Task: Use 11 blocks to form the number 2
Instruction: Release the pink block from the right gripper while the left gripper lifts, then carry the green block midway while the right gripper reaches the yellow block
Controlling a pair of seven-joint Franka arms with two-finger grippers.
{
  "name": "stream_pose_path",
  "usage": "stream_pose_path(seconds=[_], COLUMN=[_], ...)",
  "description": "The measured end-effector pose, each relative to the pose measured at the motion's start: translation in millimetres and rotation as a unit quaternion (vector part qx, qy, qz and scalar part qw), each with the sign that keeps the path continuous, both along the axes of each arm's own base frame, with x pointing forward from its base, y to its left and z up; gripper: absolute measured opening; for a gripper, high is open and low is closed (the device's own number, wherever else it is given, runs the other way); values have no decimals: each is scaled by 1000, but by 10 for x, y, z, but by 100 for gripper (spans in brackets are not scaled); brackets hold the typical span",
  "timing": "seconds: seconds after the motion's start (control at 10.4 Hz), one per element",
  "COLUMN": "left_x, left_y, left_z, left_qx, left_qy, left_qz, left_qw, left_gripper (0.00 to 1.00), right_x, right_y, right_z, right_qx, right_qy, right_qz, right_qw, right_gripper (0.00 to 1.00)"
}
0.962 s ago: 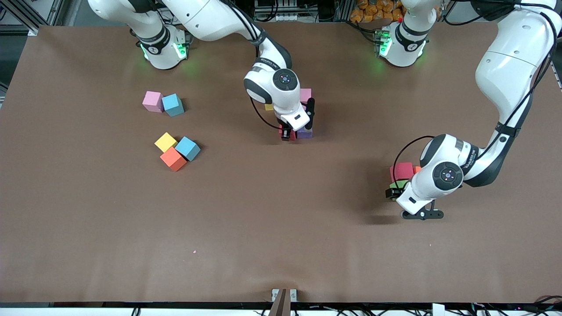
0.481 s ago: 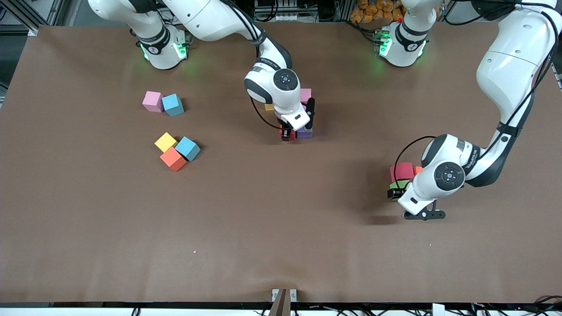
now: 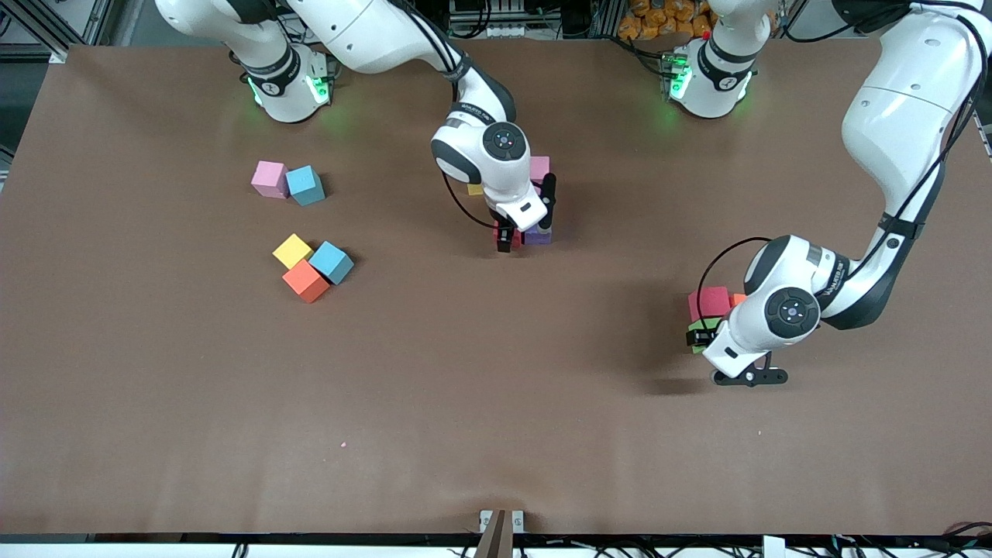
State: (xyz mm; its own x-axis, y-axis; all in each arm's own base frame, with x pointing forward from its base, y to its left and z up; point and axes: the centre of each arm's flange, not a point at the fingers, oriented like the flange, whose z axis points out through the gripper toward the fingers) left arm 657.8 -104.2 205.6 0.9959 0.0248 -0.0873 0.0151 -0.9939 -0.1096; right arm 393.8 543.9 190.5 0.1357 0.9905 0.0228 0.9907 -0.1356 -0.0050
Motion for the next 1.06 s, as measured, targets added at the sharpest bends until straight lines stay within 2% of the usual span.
stream_pose_path(seconds=[0.1, 0.38, 0.77, 0.96, 1.06], left_x=[-3, -14, -18, -23, -27], left_y=[-29, -73, -74, -81, -93], left_z=[39, 104, 101, 96, 93], left_qx=[1, 2, 2, 2, 2], left_qy=[0, 2, 3, 4, 5], left_qz=[0, 2, 2, 1, 0], left_qw=[1000, 1000, 1000, 1000, 1000], left_gripper=[88, 85, 81, 77, 71], right_x=[27, 76, 40, 25, 66], right_y=[8, 41, 7, -58, -134], right_z=[38, 283, 621, 776, 880], right_qx=[3, 11, -4, -19, -31], right_qy=[-3, -13, -10, -6, -2], right_qz=[-1, -2, 0, -3, -10], right_qw=[1000, 1000, 1000, 1000, 999], right_gripper=[100, 100, 100, 100, 100])
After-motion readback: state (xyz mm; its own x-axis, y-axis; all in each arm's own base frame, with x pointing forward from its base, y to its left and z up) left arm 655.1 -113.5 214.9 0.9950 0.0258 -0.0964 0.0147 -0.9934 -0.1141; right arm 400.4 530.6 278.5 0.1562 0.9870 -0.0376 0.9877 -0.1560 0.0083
